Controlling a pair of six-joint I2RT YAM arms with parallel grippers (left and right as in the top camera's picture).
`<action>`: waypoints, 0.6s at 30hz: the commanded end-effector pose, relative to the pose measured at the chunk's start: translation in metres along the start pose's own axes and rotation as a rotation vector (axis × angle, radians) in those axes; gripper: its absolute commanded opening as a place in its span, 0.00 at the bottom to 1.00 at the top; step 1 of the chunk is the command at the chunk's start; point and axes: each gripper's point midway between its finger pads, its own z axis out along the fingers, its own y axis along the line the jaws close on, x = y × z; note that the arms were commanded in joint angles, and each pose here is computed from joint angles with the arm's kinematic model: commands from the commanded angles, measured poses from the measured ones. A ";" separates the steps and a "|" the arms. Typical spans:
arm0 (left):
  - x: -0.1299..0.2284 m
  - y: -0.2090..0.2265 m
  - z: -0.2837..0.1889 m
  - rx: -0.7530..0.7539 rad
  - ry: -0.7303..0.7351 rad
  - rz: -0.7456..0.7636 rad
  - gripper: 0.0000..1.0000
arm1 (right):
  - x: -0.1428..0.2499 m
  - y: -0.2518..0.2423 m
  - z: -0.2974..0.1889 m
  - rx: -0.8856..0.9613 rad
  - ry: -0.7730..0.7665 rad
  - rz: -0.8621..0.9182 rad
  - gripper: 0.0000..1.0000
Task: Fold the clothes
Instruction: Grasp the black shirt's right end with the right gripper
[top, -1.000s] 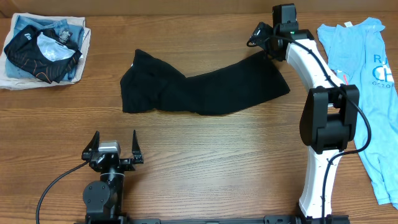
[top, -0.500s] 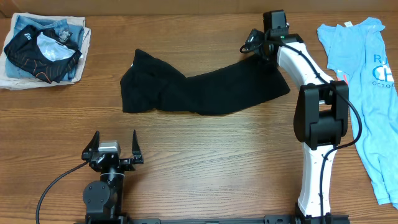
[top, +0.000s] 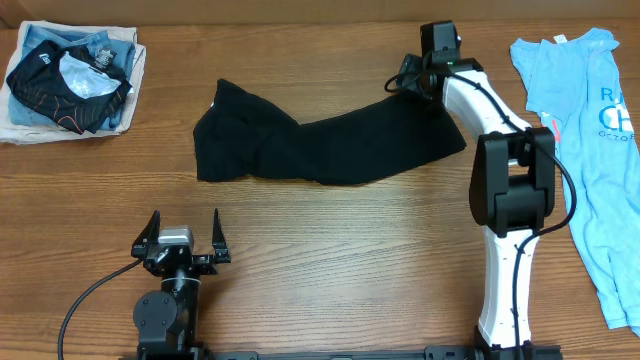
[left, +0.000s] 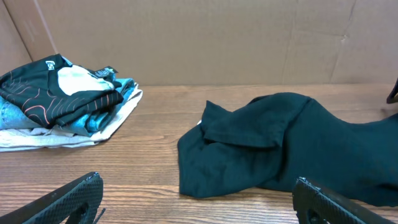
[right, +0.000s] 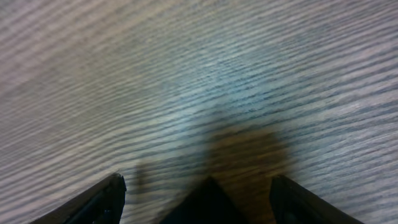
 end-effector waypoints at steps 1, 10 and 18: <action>-0.001 0.004 0.000 -0.016 -0.008 0.015 1.00 | 0.005 -0.006 0.009 0.024 0.004 -0.023 0.77; -0.001 0.004 0.000 -0.016 -0.008 0.015 1.00 | 0.006 -0.012 0.011 0.054 0.003 -0.024 0.57; -0.001 0.004 0.000 -0.016 -0.008 0.015 1.00 | 0.006 -0.015 0.011 0.073 0.002 -0.022 0.33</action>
